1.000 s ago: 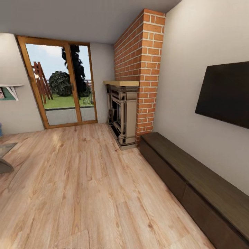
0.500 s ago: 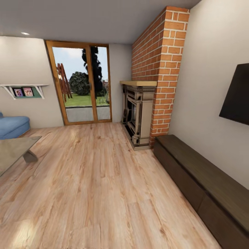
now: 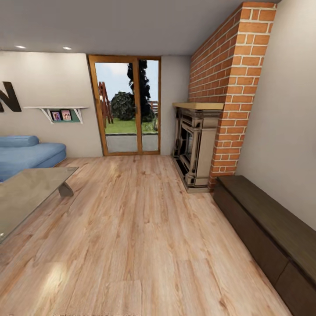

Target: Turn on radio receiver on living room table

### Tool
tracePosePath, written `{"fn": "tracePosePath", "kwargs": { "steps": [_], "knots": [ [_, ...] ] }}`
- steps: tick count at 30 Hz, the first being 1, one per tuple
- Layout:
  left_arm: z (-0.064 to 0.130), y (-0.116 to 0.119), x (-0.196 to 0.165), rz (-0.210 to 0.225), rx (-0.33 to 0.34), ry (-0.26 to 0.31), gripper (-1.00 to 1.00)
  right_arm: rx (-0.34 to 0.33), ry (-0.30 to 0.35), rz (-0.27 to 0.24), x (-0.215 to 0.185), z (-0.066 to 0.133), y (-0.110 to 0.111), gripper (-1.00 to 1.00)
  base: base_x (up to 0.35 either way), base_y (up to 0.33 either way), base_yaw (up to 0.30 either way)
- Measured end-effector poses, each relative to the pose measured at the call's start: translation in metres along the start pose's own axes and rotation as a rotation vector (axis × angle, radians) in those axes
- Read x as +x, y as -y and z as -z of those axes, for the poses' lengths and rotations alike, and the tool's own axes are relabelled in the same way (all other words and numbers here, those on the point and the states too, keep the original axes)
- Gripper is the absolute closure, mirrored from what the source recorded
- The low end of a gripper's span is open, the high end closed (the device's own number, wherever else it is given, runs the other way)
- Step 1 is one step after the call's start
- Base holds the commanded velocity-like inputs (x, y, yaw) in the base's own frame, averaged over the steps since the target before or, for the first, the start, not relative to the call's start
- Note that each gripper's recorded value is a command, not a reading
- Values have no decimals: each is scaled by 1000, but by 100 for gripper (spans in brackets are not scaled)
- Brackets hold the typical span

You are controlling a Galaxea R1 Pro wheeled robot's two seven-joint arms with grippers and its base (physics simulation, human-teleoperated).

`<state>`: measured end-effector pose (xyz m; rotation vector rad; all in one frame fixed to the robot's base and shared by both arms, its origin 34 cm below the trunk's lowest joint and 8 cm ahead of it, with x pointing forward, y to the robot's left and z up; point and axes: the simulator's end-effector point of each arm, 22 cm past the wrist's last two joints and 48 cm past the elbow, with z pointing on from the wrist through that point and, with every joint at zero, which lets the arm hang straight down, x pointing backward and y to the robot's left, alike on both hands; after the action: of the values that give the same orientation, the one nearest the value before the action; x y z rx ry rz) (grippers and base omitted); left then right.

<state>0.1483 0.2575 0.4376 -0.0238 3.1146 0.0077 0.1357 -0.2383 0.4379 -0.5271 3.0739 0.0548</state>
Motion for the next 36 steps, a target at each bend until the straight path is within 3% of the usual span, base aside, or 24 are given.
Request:
{"fn": "tracePosePath", "kwargs": {
  "steps": [36],
  "knots": [
    [0, 0, 0, 6, 0, 0, -100, 0, 0, 0, 0, 0, 0, -100, 0, 0, 295]
  ]
}}
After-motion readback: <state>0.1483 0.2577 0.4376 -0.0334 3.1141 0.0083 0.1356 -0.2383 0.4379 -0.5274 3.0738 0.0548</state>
